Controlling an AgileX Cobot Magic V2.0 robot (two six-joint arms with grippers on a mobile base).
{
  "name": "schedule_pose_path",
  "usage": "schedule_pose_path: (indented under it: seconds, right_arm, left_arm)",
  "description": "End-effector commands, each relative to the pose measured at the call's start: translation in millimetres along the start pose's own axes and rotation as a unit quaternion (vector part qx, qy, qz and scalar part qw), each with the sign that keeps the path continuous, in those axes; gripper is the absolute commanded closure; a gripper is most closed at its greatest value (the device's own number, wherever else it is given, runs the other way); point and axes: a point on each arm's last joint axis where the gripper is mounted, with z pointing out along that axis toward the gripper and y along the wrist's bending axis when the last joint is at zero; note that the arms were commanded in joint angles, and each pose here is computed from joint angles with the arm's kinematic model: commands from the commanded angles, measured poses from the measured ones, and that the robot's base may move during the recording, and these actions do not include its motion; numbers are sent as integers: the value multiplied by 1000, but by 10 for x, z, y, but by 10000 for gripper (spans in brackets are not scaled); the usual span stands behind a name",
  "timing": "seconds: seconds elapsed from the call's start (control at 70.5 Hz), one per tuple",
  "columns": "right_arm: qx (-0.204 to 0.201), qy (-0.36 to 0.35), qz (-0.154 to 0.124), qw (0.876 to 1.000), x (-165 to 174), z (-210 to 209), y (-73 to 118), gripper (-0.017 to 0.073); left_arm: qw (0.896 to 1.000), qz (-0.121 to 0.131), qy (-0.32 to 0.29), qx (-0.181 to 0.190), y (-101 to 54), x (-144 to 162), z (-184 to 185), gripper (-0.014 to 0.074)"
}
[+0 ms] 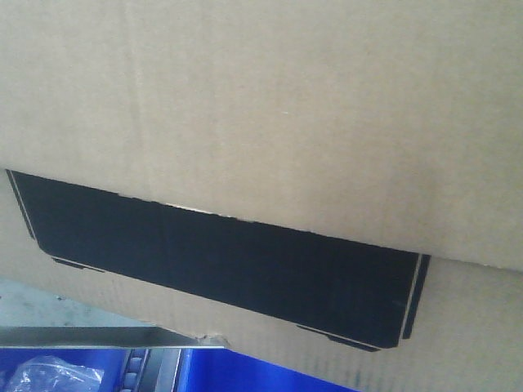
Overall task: Grab box from left shelf to table start
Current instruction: 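Lift the box with both grippers and pull it off the shelf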
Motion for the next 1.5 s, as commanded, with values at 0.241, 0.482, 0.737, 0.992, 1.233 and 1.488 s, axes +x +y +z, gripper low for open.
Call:
schedule_pose_path:
  seconds: [0.241,0.482,0.737,0.992,1.233,1.488]
  right_arm:
    - [71,178,64,979,-312,591,-126,71]
    - [78,209,73,972,-342,866,-170,71]
    - [84,242,78,964,-336,1097,-212,302]
    - [83,228,78,967,-377,1236,-233,489]
    - [80,214,73,971,-397,1218,-227,489]
    - [71,176,52,980,-466,1116,-200,489]
  left_arm:
    - [997,-39,-62,15,-59,-120,-173,689]
    - [997,-39,-63,15,-58,-122,-173,689]
    - [997,-39,-63,15,-58,-122,-173,689]
    - [998,-33,-57,15,-64,-107,-191,689]
    - [996,-25,-88,18,-132,-72,-521,689]
    - [994,-14,-105,28,-233,61,-947,690]
